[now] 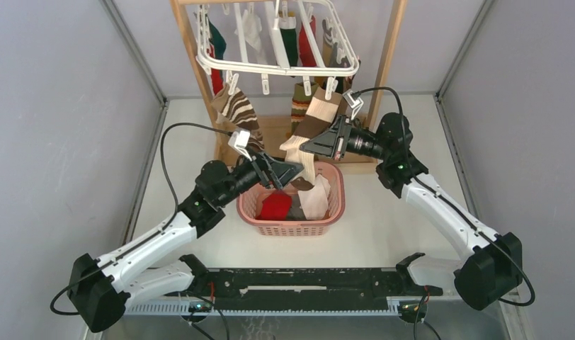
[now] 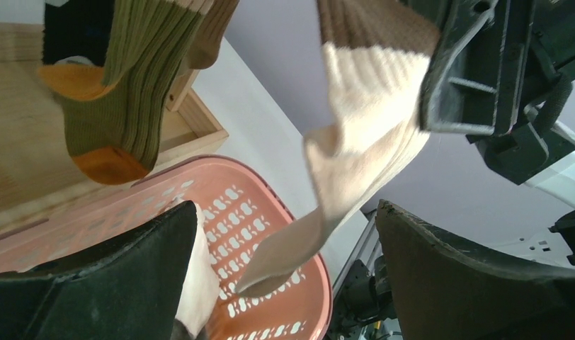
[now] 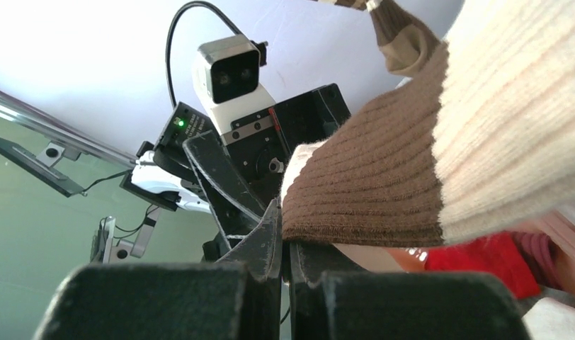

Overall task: Remove the socks clipped to the hanger
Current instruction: Remove the sock from the hanger, then place the sock in the bin.

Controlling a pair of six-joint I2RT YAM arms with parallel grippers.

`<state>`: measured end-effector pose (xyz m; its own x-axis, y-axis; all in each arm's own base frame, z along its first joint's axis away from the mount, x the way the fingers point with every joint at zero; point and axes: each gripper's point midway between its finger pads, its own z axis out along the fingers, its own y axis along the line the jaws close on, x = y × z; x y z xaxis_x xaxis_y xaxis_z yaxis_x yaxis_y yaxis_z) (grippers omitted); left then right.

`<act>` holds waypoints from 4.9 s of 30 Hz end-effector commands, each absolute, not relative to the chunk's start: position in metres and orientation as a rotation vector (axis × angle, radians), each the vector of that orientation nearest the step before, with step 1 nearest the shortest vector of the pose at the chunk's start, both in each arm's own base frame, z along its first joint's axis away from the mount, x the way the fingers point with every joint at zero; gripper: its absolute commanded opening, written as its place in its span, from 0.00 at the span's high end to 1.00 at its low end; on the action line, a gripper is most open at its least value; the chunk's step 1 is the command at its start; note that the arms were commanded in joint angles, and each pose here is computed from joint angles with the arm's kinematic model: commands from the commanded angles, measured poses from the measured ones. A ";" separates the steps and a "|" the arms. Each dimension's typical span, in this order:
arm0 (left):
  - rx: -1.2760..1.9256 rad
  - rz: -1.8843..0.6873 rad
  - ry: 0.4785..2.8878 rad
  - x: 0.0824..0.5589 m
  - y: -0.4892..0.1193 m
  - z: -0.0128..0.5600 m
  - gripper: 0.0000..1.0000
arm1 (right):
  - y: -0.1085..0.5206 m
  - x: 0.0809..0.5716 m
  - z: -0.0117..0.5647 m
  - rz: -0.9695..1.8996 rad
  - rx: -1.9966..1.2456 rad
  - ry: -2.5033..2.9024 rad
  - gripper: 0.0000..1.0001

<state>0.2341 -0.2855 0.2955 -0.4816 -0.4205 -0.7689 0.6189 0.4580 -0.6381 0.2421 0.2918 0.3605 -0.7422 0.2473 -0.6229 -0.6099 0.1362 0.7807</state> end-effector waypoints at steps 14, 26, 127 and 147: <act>0.278 -1.337 1.471 0.228 -0.304 0.370 0.92 | 0.312 0.240 0.348 1.677 -0.395 1.784 0.92; 0.279 -1.297 1.522 0.229 -0.300 0.372 0.91 | 0.233 0.267 0.370 1.355 -0.276 1.693 0.40; 0.361 -1.323 1.607 0.211 -0.292 0.365 0.91 | 0.235 0.373 0.451 1.157 -0.268 1.207 0.99; 0.364 -1.283 1.632 0.223 -0.297 0.356 0.91 | 0.241 0.369 0.434 1.143 -0.274 1.300 0.53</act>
